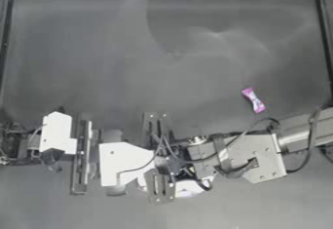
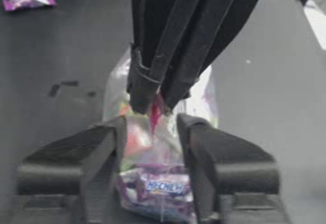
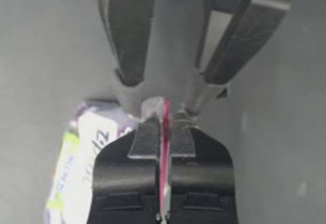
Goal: Put candy in bag
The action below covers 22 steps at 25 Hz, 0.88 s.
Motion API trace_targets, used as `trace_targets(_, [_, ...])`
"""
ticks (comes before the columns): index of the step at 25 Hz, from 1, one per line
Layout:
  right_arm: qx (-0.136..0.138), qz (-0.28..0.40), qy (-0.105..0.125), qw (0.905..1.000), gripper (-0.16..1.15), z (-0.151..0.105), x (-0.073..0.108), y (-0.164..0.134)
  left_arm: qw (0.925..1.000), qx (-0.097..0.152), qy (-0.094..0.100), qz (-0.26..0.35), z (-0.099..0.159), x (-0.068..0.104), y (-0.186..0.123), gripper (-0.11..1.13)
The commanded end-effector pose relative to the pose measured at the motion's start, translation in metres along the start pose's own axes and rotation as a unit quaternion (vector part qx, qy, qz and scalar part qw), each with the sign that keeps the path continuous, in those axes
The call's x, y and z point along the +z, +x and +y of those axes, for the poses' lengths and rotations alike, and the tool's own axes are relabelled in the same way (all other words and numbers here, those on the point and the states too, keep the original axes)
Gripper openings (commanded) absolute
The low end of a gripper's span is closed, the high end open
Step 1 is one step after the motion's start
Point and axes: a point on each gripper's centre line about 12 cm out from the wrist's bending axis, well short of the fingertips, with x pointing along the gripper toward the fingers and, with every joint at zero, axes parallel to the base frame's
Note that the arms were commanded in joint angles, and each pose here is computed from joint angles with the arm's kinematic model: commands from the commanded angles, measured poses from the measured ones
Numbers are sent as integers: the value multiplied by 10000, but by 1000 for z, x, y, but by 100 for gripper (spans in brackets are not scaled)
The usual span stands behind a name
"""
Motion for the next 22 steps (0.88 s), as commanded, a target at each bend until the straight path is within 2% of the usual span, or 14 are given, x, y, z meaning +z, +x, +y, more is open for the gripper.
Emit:
trace_targets(1, [2, -313, 81, 9995, 5, -7, 11, -25, 9999, -16, -25, -148, -2, 9, 2, 66])
trace_targets(14, [9, -326, 81, 9994, 5, -7, 12, -25, 9999, -18, -15, -126, -2, 8, 2, 60])
trace_targets(22, [23, -354, 63, 9994, 5, -5, 13, -25, 9999, -19, -15, -119, -2, 8, 3, 48])
